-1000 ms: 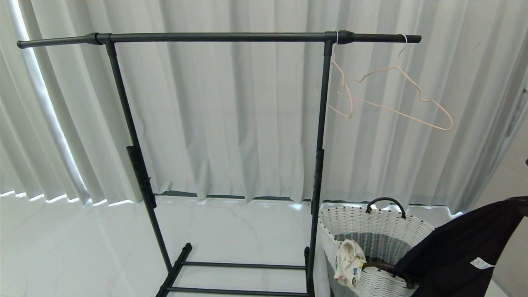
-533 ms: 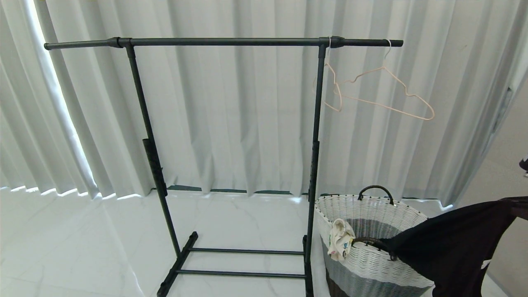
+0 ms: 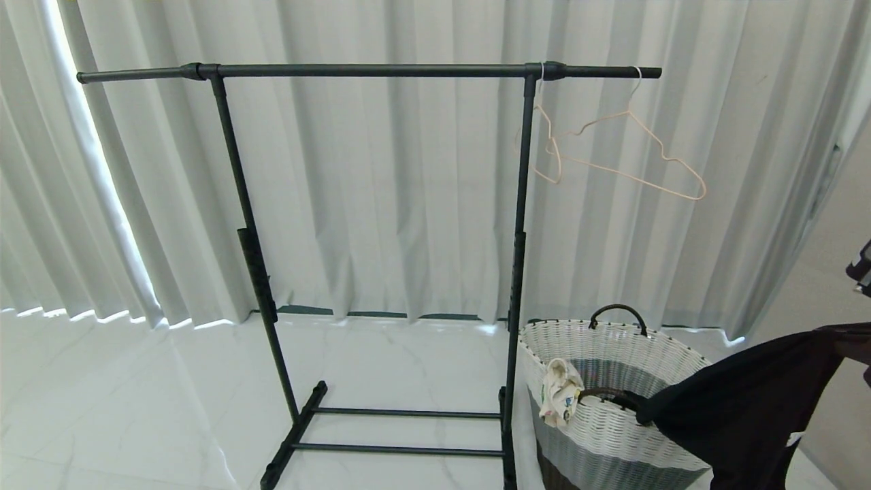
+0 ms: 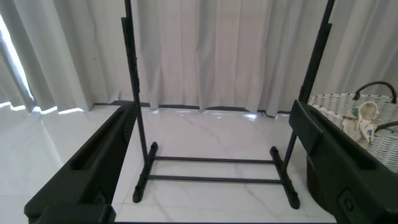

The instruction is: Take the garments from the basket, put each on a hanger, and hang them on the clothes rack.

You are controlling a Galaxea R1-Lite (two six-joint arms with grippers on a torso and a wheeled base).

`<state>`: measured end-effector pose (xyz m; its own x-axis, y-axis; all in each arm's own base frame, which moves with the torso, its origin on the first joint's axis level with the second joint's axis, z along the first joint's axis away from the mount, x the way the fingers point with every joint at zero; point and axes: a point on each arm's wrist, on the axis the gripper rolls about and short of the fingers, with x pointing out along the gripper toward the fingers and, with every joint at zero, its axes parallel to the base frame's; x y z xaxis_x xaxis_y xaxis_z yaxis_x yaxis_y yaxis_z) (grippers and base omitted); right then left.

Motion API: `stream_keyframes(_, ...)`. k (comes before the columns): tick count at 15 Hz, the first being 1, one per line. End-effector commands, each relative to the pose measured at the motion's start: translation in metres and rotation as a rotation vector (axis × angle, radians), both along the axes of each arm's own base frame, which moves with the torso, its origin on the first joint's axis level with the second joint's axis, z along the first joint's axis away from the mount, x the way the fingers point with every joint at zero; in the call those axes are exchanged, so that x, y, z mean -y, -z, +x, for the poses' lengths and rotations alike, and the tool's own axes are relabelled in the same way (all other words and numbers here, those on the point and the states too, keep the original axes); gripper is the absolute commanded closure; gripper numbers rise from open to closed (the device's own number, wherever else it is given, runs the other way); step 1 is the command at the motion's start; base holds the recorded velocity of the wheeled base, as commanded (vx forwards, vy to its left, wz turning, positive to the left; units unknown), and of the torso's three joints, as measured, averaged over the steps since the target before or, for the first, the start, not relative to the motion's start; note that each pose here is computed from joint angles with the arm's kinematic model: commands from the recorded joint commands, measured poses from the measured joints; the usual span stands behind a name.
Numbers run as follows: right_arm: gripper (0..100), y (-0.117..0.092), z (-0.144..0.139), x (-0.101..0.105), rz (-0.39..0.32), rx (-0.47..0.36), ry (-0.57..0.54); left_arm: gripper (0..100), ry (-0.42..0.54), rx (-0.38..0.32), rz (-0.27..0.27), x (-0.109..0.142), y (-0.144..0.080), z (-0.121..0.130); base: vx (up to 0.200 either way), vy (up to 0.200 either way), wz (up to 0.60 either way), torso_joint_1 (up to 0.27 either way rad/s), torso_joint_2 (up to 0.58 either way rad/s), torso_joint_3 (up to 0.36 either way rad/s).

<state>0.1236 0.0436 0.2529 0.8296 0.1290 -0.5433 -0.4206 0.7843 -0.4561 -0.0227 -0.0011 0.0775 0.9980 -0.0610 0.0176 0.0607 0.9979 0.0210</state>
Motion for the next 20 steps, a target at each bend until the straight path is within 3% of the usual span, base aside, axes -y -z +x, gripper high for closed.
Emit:
stream_keyframes(1,100,0.000,0.001,0.000,-0.001,-0.002,-0.001,0,0.000,0.001,0.000,0.000,0.000,0.000,0.000,0.200,0.00,-0.002,0.00,-0.002)
stream_keyframes(14,100,0.001,0.002,-0.001,0.000,-0.007,-0.003,0,0.000,0.001,0.000,0.000,0.000,0.000,0.000,0.200,0.00,0.002,0.00,0.001)
stream_keyframes(16,100,0.001,0.003,-0.002,0.001,-0.011,-0.011,0,0.000,0.000,0.011,0.000,0.000,0.000,0.000,0.000,0.00,0.000,0.00,0.000)
stream_keyframes(18,100,0.003,0.006,-0.010,0.015,-0.020,-0.048,0,0.000,-0.001,0.000,0.000,0.000,0.000,0.000,0.000,0.00,0.000,0.00,0.000)
stream_keyframes(20,100,0.003,0.013,-0.034,0.098,-0.056,-0.107,0,0.000,-0.001,0.000,0.000,0.000,0.000,0.000,0.000,0.00,0.000,0.00,0.000)
